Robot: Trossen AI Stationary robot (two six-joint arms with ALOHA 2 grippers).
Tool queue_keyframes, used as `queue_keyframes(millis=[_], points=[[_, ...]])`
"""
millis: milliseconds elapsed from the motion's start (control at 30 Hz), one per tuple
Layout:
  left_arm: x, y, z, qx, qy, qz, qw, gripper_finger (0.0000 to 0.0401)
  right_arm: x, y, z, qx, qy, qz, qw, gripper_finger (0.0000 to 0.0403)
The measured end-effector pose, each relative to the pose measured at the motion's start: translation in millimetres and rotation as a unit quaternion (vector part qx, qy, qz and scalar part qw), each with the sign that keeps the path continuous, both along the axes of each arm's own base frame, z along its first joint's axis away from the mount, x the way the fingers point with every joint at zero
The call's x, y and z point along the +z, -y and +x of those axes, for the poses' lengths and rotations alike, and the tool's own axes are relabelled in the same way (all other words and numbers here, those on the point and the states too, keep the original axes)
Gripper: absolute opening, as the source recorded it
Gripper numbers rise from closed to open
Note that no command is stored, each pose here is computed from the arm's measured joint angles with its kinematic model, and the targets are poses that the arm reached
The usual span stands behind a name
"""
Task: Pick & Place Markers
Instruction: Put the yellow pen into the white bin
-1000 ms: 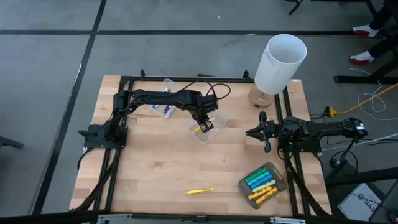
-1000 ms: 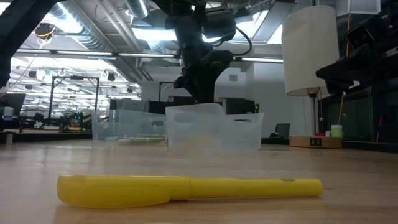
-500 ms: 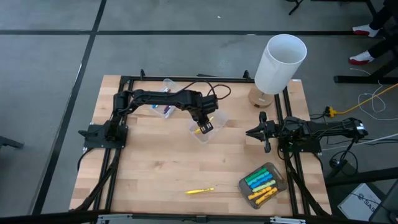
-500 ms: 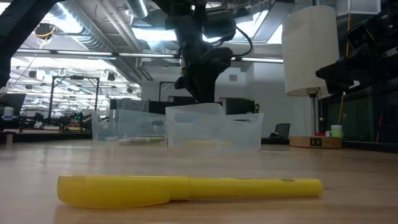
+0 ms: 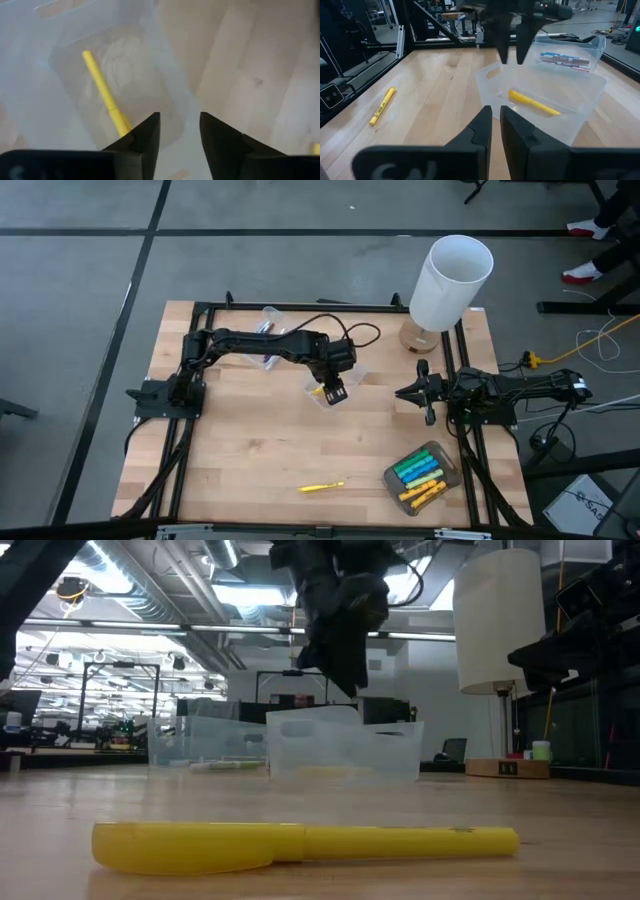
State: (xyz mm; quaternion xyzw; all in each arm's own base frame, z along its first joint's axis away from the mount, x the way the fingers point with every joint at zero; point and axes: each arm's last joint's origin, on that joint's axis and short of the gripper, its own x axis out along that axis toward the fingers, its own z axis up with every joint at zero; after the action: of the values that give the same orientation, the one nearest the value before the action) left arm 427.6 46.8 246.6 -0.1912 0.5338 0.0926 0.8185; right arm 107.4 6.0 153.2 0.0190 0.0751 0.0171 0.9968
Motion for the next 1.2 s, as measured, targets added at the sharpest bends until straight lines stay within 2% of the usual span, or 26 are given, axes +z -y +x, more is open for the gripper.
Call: queue_keyframes(millis=[167, 333, 733, 1200], points=[[10.9, 16.6, 4.5, -0.036, 0.021, -0.021, 0.999, 0.0159, 0.1, 0.0, 0.0, 0.0, 0.0, 0.0, 1.0, 0.004], [19.5, 36.9, 7.8, -0.071, 0.036, -0.015, 0.997, 0.0173, 0.0, 0.0, 0.0, 0.0, 0.0, 0.0, 1.0, 0.004], [20.7, 96.9, 5.3, -0.156, 0.04, -0.006, 0.987, 0.0171, -0.1, 0.0, 0.0, 0.0, 0.0, 0.0, 1.0, 0.004], [20.6, 193.3, -17.1, -0.212, 0.028, -0.035, 0.976, 0.0175, 0.1, 0.0, 0.0, 0.0, 0.0, 0.0, 1.0, 0.004]])
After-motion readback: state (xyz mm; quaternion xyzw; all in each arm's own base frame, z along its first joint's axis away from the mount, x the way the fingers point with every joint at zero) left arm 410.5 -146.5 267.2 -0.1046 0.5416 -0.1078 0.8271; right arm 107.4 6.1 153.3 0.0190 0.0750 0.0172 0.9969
